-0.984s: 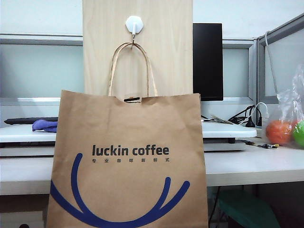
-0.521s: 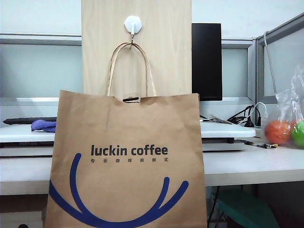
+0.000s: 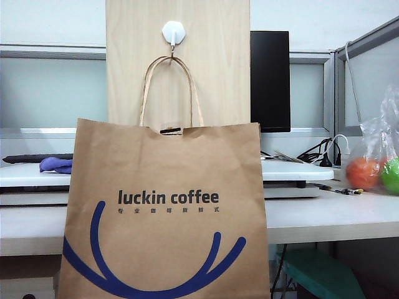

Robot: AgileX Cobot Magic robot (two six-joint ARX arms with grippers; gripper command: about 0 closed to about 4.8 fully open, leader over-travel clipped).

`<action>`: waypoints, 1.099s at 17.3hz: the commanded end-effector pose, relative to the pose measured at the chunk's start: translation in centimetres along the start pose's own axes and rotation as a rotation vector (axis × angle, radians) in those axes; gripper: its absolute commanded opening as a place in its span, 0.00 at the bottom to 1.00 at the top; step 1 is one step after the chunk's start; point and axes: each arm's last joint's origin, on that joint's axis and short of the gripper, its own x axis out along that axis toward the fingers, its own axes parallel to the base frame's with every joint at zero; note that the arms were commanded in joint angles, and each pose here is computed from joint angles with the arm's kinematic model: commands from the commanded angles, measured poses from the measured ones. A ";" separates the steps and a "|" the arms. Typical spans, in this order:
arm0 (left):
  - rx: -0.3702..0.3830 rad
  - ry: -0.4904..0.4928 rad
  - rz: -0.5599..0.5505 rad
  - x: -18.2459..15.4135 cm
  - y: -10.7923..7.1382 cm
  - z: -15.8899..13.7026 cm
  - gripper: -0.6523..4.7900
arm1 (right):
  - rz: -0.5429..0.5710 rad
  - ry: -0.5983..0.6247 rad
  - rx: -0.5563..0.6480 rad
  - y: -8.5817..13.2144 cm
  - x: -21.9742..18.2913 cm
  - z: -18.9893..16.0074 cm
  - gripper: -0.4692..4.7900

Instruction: Pick up the paper bag and hang it on the hook.

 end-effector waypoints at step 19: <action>0.005 -0.005 -0.004 0.0 0.0 0.1 0.11 | 0.278 0.004 -0.015 2.8 6.3 -13.9 0.11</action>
